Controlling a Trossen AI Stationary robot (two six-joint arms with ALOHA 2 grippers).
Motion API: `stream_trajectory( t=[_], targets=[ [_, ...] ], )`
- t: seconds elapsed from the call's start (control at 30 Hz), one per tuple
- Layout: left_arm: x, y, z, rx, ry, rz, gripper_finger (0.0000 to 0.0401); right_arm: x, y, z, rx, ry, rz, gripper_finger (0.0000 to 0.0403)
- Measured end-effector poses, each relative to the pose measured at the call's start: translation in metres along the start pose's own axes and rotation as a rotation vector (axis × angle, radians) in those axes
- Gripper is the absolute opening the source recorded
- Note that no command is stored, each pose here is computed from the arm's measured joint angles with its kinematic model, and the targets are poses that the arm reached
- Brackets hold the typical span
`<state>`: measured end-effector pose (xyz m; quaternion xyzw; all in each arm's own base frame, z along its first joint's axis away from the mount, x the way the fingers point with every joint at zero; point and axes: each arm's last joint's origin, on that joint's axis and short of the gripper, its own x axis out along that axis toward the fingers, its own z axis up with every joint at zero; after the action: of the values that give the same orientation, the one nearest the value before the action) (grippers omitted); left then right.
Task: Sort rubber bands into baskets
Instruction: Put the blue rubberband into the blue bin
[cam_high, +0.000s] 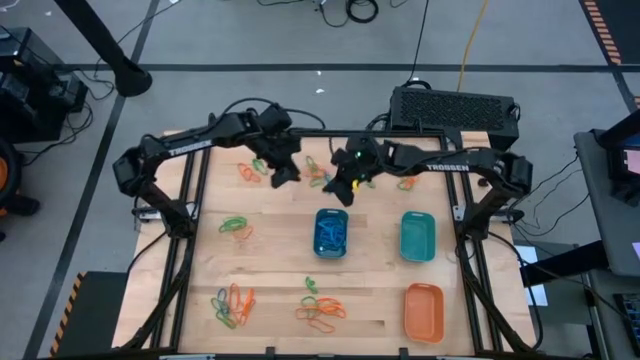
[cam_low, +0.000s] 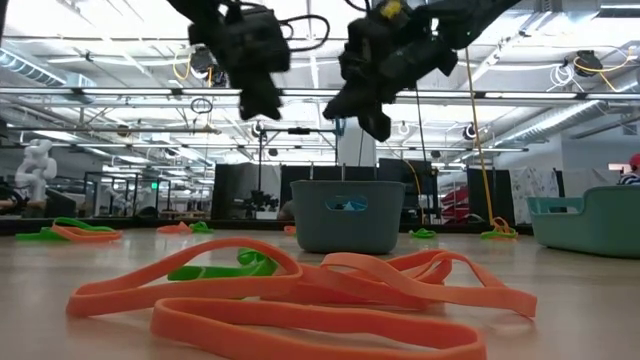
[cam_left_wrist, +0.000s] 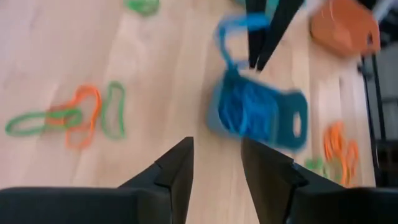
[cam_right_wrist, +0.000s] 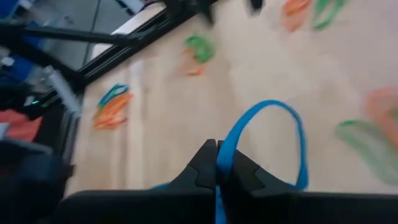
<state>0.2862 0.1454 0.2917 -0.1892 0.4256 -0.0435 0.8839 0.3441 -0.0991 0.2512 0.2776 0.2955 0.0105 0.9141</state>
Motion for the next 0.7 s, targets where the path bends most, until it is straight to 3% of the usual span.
stream_trajectory(
  t=[0.13, 0.43, 0.7],
  targets=[
    [-0.011, -0.012, -0.016, 0.041, 0.061, -0.003, 0.0140, 0.012, 0.027, -0.011, 0.031, 0.028, 0.022, 0.0000],
    [-0.014, -0.027, -0.058, 0.102, 0.027, -0.015, 0.0141, 0.031, 0.087, -0.043, 0.164, 0.116, 0.068, 0.0000],
    [-0.001, -0.063, -0.076, 0.057, 0.006, -0.133, 0.0141, 0.037, 0.120, -0.066, 0.093, 0.172, 0.093, 0.0000]
  ],
)
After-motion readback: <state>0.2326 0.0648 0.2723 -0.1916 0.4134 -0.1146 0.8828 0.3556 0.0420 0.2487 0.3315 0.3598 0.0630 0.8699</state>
